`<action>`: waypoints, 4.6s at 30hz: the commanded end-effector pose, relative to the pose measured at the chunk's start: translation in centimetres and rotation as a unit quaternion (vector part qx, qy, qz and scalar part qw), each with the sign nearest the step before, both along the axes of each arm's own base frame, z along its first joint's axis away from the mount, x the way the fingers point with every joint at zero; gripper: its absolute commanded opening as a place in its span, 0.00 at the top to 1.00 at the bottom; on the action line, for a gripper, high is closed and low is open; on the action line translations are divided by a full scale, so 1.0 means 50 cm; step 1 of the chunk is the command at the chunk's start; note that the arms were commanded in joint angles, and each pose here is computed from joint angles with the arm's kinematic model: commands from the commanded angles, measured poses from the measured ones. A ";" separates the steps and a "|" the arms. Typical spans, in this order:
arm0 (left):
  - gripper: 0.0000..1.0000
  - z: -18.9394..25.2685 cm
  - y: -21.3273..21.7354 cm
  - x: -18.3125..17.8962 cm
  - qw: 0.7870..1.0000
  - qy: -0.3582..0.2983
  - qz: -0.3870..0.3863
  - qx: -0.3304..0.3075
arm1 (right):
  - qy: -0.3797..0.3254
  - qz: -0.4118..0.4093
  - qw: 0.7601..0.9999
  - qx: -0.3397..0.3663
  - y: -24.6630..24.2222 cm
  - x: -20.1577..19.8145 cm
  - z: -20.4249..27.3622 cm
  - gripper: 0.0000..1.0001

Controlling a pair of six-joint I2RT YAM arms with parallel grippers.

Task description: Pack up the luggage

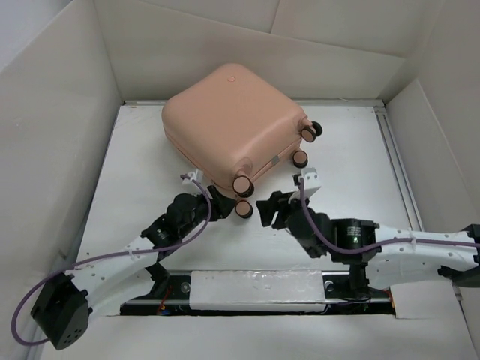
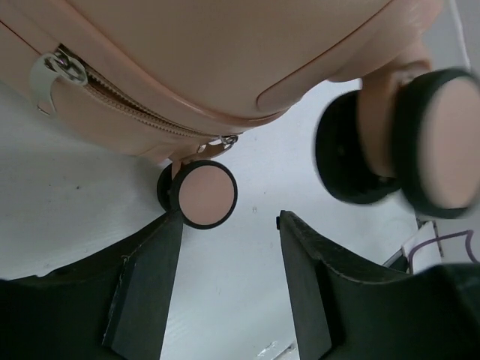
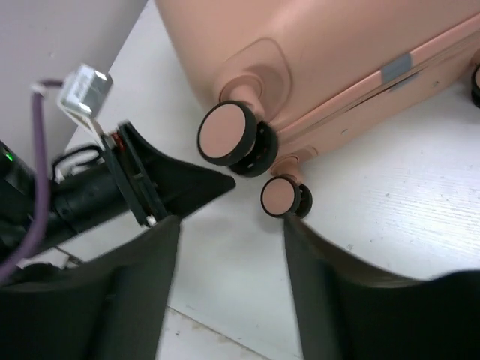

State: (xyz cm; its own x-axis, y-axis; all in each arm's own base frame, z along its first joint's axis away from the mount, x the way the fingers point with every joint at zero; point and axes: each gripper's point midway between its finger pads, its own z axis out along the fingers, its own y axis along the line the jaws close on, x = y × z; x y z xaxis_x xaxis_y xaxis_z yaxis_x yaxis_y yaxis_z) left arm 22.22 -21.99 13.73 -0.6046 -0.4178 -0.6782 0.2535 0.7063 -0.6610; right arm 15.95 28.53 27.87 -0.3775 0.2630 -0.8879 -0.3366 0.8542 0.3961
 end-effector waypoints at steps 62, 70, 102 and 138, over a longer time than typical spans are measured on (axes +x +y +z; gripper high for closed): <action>1.00 0.006 0.001 0.145 0.963 -0.090 0.230 0.105 | 0.071 0.253 0.953 -0.149 0.139 0.180 -0.140 1.00; 1.00 -0.020 0.119 0.106 0.947 -0.081 0.285 0.124 | 0.064 0.211 0.962 -0.160 0.062 0.196 -0.137 1.00; 1.00 0.005 -0.062 0.027 0.994 -0.088 -0.013 0.056 | 0.070 0.219 0.961 -0.156 0.047 0.182 -0.154 1.00; 0.00 0.272 0.182 -0.039 0.986 -0.111 0.113 -0.043 | -0.084 0.200 0.975 -0.054 0.072 0.041 0.202 0.00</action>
